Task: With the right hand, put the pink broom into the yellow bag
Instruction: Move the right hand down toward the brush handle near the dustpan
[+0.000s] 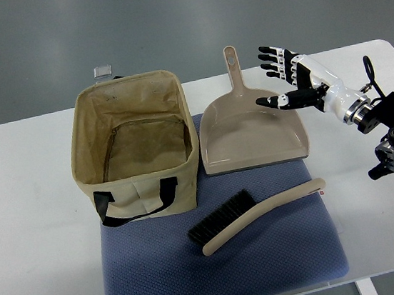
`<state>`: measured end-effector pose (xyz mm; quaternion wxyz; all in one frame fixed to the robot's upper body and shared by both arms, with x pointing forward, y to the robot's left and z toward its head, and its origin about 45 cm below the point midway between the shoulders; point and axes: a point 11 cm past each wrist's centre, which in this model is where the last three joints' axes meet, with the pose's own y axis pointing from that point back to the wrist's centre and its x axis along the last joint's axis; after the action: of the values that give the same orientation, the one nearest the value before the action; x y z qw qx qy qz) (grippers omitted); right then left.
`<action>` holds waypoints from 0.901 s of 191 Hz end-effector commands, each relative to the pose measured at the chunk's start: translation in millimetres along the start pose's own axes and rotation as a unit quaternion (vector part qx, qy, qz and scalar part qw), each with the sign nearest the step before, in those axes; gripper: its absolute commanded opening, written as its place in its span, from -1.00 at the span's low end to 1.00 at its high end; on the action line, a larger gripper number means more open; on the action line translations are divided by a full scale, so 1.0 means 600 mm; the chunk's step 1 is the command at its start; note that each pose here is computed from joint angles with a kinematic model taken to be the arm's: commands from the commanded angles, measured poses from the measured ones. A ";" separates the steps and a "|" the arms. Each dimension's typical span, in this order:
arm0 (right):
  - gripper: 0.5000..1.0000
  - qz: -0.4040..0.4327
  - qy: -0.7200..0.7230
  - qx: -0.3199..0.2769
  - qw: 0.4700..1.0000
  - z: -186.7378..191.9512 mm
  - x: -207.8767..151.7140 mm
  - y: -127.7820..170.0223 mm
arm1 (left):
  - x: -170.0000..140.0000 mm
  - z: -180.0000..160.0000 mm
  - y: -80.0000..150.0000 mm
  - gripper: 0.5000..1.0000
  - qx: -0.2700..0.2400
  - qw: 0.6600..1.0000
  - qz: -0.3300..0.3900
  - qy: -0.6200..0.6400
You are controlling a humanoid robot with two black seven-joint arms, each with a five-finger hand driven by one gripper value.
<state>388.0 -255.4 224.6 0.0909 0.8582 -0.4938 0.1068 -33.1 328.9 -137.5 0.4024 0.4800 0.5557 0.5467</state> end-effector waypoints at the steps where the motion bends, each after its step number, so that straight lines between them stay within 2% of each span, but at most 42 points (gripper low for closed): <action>1: 0.71 -0.053 0.085 -0.013 0.995 -0.009 -0.007 0.007 | 0.000 0.000 0.000 1.00 0.000 1.000 0.000 0.000; 28: 0.70 -0.125 0.223 -0.019 0.966 -0.019 -0.021 0.024 | 0.000 0.000 0.000 1.00 0.000 1.000 0.000 0.000; 72: 0.65 -0.214 0.301 -0.015 0.929 -0.036 -0.068 0.058 | 0.000 0.000 0.000 1.00 0.000 1.000 0.000 0.000; 101: 0.56 -0.231 0.335 -0.026 0.913 -0.019 -0.077 0.070 | 0.000 0.000 0.000 1.00 0.000 1.000 0.000 0.000; 136: 0.56 -0.244 0.348 -0.046 0.904 -0.001 -0.091 0.082 | 0.000 0.000 0.000 1.00 0.000 1.000 0.000 0.000; 172: 0.42 -0.262 0.363 -0.046 0.893 0.019 -0.117 0.093 | 0.000 0.000 0.000 1.00 0.000 1.000 0.000 0.000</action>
<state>313.6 -231.3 205.8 0.3261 0.8533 -0.1967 0.3561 -33.3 328.9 -137.5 0.4023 0.4801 0.5557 0.5467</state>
